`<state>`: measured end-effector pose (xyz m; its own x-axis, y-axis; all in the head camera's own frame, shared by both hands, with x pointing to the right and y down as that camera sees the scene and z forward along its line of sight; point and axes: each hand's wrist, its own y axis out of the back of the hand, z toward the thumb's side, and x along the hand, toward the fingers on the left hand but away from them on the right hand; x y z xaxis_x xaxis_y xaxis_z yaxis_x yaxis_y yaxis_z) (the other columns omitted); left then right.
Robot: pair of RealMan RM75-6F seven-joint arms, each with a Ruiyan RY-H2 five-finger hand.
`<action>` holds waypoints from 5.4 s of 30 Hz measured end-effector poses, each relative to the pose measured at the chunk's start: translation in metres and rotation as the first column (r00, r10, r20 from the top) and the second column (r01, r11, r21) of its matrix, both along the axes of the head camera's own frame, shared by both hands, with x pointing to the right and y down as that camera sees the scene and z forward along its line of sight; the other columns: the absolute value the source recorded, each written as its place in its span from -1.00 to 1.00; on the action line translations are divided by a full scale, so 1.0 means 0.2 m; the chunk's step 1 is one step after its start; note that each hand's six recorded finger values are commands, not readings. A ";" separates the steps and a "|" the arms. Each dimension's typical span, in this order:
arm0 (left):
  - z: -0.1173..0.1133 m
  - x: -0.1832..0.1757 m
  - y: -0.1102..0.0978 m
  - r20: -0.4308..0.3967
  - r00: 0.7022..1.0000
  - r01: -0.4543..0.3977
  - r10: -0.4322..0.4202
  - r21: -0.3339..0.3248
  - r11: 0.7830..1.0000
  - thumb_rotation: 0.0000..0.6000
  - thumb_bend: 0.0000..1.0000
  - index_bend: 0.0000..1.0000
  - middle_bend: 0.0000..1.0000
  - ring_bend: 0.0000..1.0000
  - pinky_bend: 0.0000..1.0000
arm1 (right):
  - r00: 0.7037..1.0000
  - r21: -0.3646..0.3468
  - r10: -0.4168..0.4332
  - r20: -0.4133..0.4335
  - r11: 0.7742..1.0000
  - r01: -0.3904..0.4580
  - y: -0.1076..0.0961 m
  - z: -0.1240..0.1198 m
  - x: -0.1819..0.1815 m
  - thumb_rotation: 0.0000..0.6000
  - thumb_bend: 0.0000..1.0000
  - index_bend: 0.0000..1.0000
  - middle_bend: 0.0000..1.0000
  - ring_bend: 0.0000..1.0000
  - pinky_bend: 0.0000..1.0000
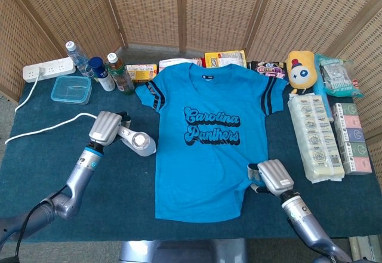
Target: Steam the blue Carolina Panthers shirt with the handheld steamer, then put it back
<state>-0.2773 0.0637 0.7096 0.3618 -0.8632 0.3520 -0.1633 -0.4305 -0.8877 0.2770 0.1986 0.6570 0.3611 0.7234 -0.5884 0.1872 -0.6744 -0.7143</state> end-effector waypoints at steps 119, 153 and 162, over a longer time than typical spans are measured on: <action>-0.05 -0.25 0.09 0.117 0.990 0.099 -0.083 -0.138 0.986 1.00 -0.46 -1.00 -0.95 -1.00 -0.70 | 0.993 -0.067 -0.057 -0.101 0.996 0.050 0.04 0.02 0.01 1.00 -0.16 -0.28 -0.19 -0.22 0.03; -0.65 -0.76 0.57 0.138 0.957 0.280 -0.256 -0.207 0.937 1.00 -0.46 -1.00 -0.95 -1.00 -0.70 | 0.982 0.033 -0.007 -0.186 0.999 0.013 0.02 -0.08 0.27 1.00 -0.50 -0.90 -0.69 -0.79 -0.77; -0.68 -0.82 0.60 0.151 0.944 0.319 -0.294 -0.190 0.928 1.00 -0.46 -1.00 -0.95 -1.00 -0.70 | 0.973 0.060 0.025 -0.230 0.998 -0.012 0.02 -0.11 0.38 1.00 -0.56 -0.93 -0.71 -0.83 -0.81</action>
